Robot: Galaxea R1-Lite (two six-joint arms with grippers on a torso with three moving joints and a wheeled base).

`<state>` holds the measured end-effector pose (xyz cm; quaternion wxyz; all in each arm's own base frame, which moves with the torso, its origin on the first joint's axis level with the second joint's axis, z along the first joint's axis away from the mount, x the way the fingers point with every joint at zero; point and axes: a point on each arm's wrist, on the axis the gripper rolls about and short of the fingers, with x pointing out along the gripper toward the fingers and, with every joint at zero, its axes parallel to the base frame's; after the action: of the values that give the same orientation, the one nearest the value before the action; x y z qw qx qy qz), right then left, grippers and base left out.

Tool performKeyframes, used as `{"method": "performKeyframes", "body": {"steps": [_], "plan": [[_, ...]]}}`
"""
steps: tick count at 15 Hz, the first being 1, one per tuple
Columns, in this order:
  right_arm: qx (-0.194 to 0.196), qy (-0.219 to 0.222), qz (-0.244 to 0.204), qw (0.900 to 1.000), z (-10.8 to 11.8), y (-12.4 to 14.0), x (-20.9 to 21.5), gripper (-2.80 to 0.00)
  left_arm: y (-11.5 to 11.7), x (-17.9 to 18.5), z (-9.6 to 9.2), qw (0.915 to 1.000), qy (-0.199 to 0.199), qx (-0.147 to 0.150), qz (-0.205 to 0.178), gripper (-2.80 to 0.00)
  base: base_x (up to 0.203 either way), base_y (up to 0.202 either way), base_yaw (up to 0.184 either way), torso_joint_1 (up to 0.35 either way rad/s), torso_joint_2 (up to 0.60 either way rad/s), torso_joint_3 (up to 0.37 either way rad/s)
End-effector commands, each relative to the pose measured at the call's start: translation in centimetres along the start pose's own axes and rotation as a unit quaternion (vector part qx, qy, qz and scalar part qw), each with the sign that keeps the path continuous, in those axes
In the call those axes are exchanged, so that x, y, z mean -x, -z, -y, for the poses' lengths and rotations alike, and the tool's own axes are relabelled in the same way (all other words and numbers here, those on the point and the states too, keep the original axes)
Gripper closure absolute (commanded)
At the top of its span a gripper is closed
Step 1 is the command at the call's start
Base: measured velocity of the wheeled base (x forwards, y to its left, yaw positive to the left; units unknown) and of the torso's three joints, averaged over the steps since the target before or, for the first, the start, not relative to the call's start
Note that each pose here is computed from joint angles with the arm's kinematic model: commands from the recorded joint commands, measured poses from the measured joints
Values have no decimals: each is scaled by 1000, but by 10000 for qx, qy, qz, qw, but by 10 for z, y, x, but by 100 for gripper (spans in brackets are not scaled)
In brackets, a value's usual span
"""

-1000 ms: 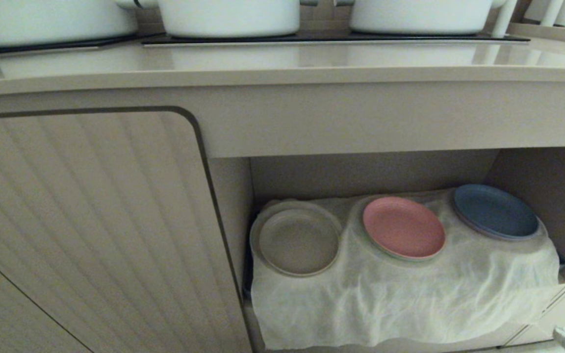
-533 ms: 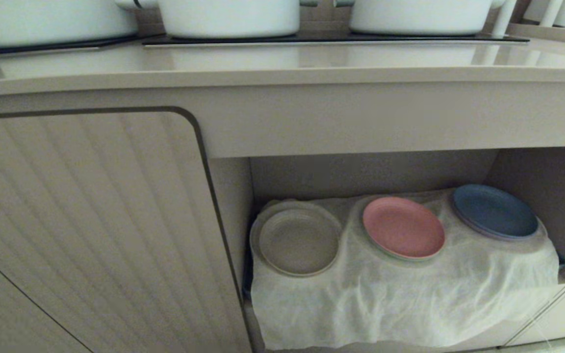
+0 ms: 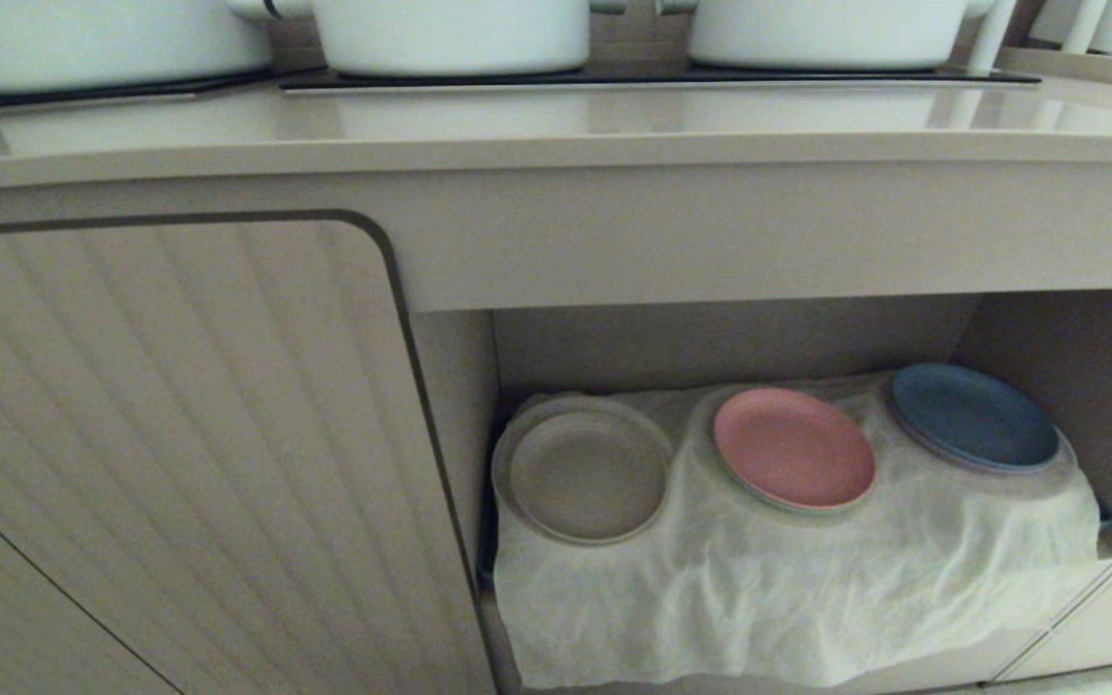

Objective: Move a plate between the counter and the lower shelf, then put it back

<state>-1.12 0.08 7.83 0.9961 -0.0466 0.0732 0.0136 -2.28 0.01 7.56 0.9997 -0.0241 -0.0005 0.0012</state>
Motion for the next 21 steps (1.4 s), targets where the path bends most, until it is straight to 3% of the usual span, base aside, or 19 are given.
{"method": "performKeyframes", "body": {"steps": [1,3,21], "plan": [[9,5,516,9987,0,3,8,0,0,0,0,10000,-3,4,4,0,0,0,0,0,0,0],[17,14,746,9972,-1,4,11,0,0,0,0,10000,-3,4,4,0,0,0,0,0,0,0],[-133,8,747,9971,-1,4,11,0,0,0,0,10000,-3,4,4,0,0,0,0,0,0,0]]}}
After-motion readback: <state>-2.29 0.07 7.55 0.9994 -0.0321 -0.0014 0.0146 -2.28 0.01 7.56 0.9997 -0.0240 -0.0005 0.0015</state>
